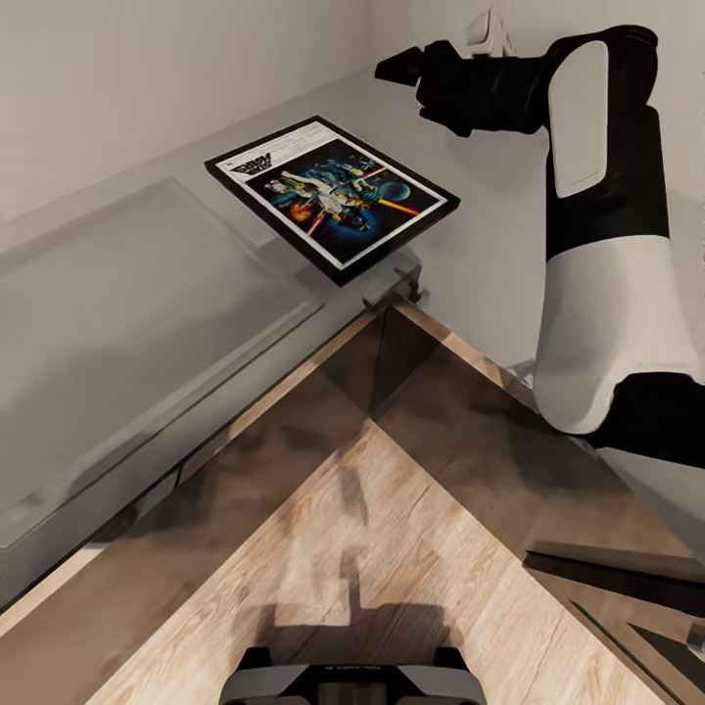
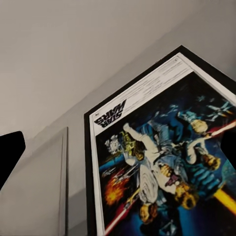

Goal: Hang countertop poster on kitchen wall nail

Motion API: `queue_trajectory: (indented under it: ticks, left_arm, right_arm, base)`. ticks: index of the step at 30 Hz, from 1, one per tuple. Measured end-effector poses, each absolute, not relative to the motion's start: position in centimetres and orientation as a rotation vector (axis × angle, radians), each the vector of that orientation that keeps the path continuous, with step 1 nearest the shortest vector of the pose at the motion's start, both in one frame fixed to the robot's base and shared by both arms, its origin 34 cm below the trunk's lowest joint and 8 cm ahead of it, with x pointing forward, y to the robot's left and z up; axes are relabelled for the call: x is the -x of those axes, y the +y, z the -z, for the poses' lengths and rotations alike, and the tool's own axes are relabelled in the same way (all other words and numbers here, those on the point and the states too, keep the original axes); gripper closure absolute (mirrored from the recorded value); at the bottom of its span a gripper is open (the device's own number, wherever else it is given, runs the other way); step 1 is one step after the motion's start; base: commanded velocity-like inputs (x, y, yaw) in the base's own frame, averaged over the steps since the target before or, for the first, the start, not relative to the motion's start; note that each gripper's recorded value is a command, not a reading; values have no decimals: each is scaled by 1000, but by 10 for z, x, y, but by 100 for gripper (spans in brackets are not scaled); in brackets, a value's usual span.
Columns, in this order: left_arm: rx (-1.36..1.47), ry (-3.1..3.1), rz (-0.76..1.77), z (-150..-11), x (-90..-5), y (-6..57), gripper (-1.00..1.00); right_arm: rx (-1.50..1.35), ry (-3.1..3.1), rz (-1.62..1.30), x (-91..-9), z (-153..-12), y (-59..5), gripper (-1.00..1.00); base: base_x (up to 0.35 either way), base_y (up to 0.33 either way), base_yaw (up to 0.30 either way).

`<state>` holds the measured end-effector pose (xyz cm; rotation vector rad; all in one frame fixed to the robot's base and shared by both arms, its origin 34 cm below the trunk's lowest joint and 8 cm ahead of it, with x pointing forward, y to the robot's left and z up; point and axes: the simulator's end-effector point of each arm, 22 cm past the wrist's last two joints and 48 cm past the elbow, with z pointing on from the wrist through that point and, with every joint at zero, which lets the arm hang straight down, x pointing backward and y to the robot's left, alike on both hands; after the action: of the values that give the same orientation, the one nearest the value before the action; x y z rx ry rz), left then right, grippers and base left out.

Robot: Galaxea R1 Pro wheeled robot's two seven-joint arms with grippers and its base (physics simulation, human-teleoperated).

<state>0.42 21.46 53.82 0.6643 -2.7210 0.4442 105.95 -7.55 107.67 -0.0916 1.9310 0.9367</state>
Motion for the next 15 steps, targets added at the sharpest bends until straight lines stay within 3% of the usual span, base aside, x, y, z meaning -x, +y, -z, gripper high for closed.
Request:
queue_trajectory:
  ticks: [10, 15]
  left_arm:
    - [-664, -2735, -451, -536, -9, 215, -100]
    - [-664, -2737, -453, -536, -10, 215, -100]
  right_arm:
    - [86, 1961, -944, -1057, -1072, -73, -100]
    - [71, 2002, -952, -1055, -1052, -72, -100]
  base:
    - [6, 0, 0]
    - [126, 0, 0]
